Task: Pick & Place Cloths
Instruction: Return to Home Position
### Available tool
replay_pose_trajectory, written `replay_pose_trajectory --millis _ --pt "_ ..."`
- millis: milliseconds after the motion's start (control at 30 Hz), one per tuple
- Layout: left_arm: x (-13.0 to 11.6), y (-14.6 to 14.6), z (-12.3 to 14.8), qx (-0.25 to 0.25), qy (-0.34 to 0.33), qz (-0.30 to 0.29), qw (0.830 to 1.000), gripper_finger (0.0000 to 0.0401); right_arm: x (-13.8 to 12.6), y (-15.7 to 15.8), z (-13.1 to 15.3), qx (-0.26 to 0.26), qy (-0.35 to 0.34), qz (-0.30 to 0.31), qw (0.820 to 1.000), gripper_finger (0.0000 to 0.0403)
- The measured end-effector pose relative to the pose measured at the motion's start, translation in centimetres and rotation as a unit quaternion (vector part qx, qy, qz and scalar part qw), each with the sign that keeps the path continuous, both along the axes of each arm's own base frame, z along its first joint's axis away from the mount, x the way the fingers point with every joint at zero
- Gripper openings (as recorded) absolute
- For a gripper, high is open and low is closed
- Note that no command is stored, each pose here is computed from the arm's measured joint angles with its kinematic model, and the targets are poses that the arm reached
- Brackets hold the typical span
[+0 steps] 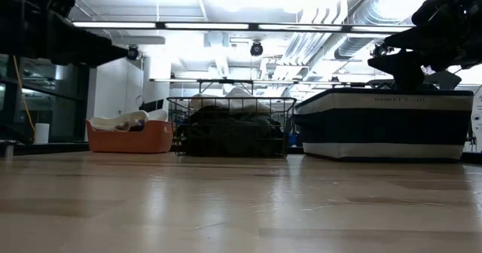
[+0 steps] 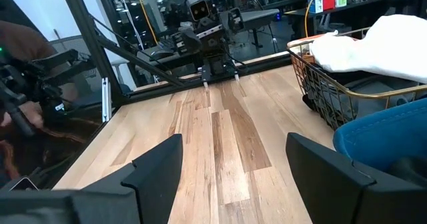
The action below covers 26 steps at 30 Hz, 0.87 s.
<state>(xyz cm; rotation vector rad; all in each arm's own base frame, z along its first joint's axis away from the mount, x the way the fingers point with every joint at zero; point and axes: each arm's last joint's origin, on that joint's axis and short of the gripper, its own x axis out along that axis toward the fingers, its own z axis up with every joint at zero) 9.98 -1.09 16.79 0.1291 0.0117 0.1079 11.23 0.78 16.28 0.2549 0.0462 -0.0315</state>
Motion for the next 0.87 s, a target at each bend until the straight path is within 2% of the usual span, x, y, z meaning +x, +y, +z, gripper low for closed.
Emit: replay_pose_trajectory --millis 867 --pt "-0.15 0.01 0.14 -0.003 -0.01 -0.002 1.0 0.0308 0.0 0.0 0.0 0.0 0.0 0.0 1.0 0.0259"
